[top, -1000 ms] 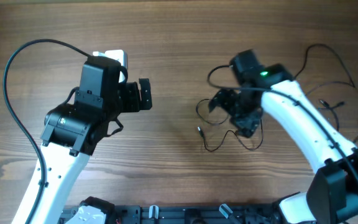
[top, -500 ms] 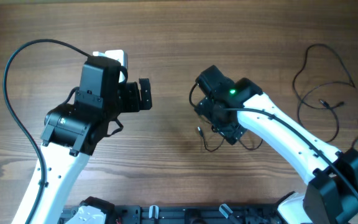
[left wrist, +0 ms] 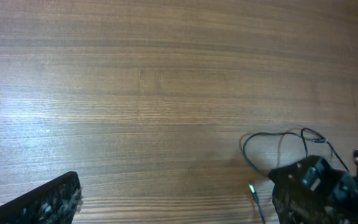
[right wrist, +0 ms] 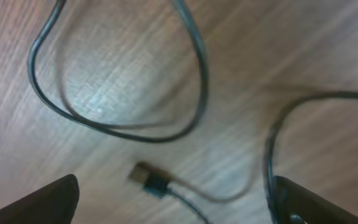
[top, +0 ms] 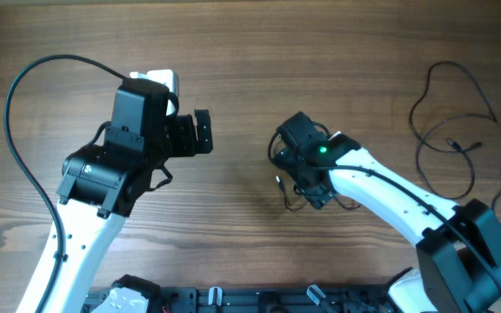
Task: Untangle cables
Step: 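Lower the right gripper onto the remaining cable and grasp it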
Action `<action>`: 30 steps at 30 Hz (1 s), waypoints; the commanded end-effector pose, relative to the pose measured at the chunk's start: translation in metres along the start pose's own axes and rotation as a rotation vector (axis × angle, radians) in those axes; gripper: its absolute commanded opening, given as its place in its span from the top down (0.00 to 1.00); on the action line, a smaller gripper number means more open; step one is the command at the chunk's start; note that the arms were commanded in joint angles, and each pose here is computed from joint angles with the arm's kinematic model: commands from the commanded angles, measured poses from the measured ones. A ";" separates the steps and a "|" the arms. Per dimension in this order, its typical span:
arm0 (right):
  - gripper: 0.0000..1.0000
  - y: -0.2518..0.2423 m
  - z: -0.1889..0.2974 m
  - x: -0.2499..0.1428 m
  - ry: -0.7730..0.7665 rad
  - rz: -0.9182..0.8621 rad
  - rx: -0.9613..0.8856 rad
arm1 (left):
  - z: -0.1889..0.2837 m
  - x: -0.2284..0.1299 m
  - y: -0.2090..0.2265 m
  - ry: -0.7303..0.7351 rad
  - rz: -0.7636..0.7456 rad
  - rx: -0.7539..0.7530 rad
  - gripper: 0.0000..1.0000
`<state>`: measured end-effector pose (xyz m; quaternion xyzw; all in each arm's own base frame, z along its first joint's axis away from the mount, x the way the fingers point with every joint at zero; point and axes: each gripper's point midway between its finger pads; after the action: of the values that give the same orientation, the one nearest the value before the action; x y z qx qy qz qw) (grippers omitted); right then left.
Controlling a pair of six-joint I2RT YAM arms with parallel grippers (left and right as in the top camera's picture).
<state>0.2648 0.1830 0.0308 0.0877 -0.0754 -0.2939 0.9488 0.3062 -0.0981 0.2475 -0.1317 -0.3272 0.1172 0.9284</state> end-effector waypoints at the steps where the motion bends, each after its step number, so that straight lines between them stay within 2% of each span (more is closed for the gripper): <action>1: 0.00 -0.021 -0.019 -0.002 -0.022 -0.082 -0.036 | 0.003 0.003 -0.001 -0.011 -0.008 -0.008 0.00; 5: 0.00 -0.042 -0.030 0.002 -0.078 -0.190 -0.076 | 0.003 0.003 -0.001 -0.011 -0.008 -0.008 0.00; 16: 0.00 -0.028 -0.027 0.031 -0.220 -0.201 -0.015 | 0.003 0.003 -0.001 -0.011 -0.008 -0.008 0.00; 22: 0.01 -0.038 -0.028 0.053 -0.277 -0.237 -0.037 | 0.003 0.003 -0.001 -0.011 -0.008 -0.008 0.00; 23: 0.03 -0.039 -0.030 0.056 -0.275 -0.234 -0.040 | 0.003 0.003 -0.001 -0.011 -0.008 -0.008 0.00; 24: 0.14 -0.041 -0.034 0.058 -0.270 -0.242 -0.046 | 0.003 0.003 -0.001 -0.011 -0.008 -0.008 0.00; 25: 0.20 -0.042 -0.037 0.058 -0.263 -0.248 -0.047 | 0.003 0.003 -0.001 -0.011 -0.008 -0.008 0.00; 26: 0.33 -0.044 -0.045 0.060 -0.236 -0.263 -0.050 | 0.003 0.003 -0.001 -0.011 -0.008 -0.008 0.00; 30: 0.38 -0.041 -0.052 0.066 -0.207 -0.220 -0.025 | 0.003 0.003 -0.001 -0.011 -0.008 -0.008 0.00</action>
<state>0.3194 0.1263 0.0053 0.0761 -0.1978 -0.4237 0.8807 0.3062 -0.0981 0.2475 -0.1317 -0.3272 0.1172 0.9284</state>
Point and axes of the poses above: each gripper's point midway between its finger pads, its own z axis back along the fingers, its own y axis along the line the jaws close on, x = y × z, and after that the axes turned 13 degrees about z, right-handed
